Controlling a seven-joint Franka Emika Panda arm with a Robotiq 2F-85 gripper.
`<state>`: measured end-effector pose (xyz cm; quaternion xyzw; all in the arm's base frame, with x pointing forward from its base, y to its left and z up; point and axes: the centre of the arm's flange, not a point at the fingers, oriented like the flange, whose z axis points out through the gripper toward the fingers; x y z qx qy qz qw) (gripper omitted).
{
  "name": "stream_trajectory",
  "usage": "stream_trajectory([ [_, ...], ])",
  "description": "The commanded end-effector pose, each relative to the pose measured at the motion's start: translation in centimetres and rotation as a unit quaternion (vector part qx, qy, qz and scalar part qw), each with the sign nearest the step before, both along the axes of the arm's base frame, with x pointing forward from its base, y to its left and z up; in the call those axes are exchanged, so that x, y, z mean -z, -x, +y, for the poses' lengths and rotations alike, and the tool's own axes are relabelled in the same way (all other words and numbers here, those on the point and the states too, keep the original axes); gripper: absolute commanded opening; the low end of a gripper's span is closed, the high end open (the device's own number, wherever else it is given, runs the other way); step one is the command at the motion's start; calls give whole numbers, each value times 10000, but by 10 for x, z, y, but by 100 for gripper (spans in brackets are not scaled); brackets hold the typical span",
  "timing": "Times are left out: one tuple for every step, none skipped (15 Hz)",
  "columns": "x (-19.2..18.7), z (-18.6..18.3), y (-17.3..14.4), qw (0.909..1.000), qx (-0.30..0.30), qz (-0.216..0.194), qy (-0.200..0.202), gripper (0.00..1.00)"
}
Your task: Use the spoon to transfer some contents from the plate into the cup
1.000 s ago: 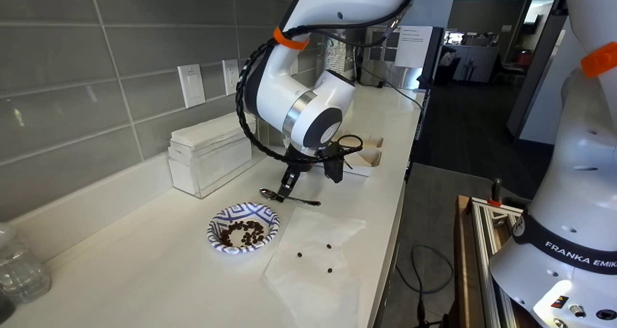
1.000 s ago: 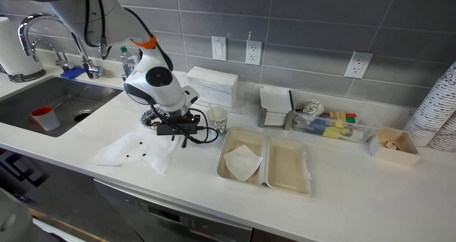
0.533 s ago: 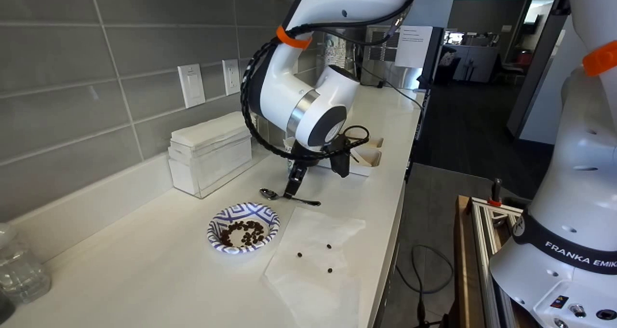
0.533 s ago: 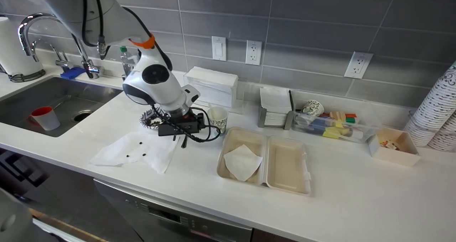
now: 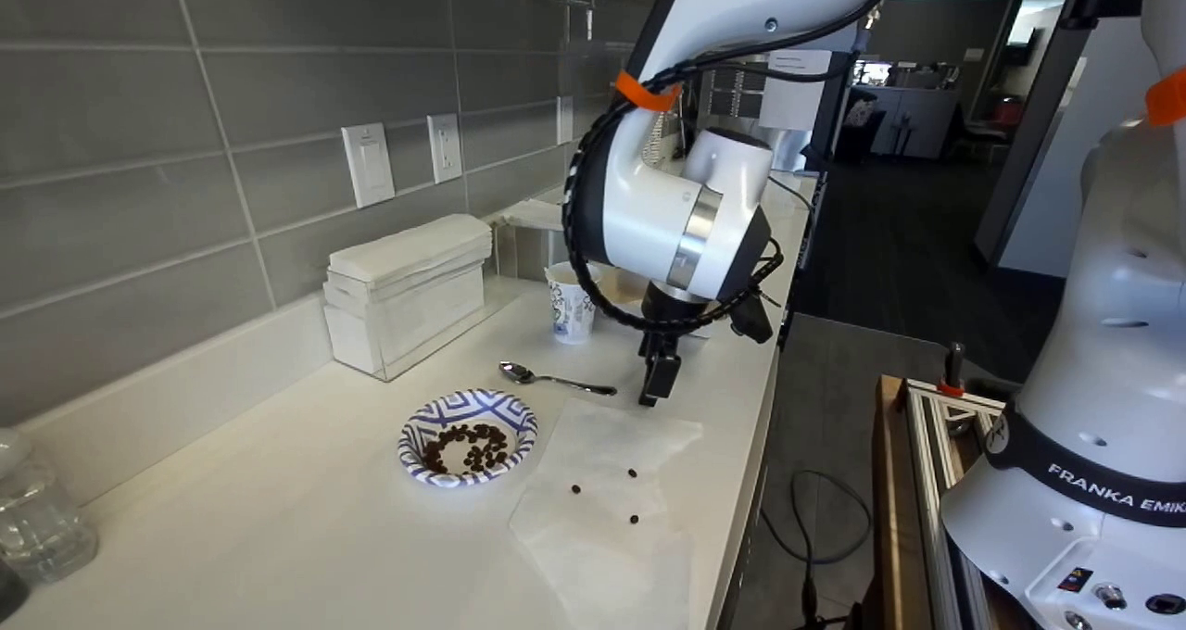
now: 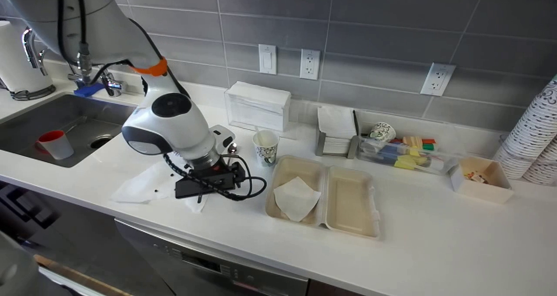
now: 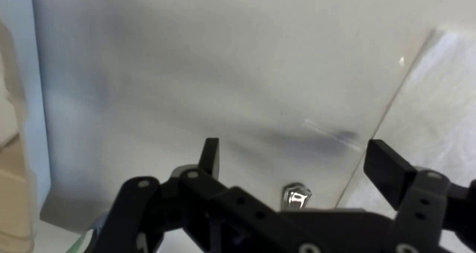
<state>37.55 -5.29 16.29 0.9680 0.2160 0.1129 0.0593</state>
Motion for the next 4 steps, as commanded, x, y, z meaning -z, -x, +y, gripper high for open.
stream_trajectory([
  [-1,-4,6,10000,30,28,11,100],
  [-3,-6,10,10000,48,39,13,100],
  [-4,-7,11,10000,54,33,12,100],
  [-5,-7,11,10000,56,24,10,100],
])
